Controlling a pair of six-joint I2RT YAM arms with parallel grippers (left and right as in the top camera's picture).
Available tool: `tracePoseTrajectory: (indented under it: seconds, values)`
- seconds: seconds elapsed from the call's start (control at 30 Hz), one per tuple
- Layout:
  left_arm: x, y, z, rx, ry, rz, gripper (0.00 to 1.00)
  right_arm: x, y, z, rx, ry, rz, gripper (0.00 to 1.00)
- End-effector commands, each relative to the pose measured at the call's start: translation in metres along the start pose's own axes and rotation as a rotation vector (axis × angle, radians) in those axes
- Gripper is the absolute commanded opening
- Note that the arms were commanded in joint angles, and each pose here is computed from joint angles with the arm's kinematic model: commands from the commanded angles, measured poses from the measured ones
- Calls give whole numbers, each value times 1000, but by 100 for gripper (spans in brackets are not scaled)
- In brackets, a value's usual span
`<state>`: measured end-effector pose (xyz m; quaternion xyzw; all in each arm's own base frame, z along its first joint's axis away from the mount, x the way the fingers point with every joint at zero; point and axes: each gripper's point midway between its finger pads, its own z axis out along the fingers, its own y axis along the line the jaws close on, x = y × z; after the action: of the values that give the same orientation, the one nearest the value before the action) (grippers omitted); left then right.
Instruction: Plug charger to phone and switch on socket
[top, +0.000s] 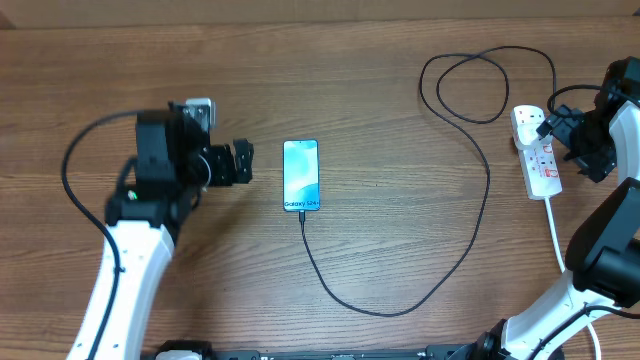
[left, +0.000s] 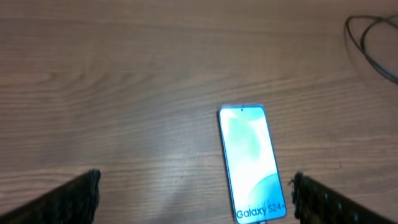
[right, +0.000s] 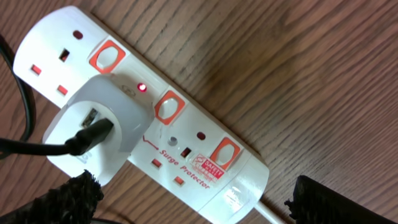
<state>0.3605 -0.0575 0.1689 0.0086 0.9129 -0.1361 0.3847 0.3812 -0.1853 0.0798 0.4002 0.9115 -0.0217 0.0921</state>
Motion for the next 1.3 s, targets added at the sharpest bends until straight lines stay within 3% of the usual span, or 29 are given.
tracePoseTrajectory:
  seconds: [0.0, 0.2, 0.4, 0.73, 1.03, 1.27]
  values:
    - [28, -9, 10, 101, -55, 36, 100, -9, 4, -14, -12, -45, -4, 100]
    - [53, -19, 15, 209, -260, 107, 99, -9, 4, -14, -12, -45, -4, 100]
    - [81, -9, 13, 171, -252, 99, 99, -9, 4, -14, -12, -45, -4, 100]
    - [87, -10, 1, 169, -311, 114, 100, -9, 4, -14, -12, -45, -4, 100]
    - [101, -11, -18, 186, -467, 131, 100, -9, 4, -14, -12, -45, -4, 100]
    - [102, -9, -24, 164, -472, 127, 100, -9, 4, -14, -12, -45, -4, 100]
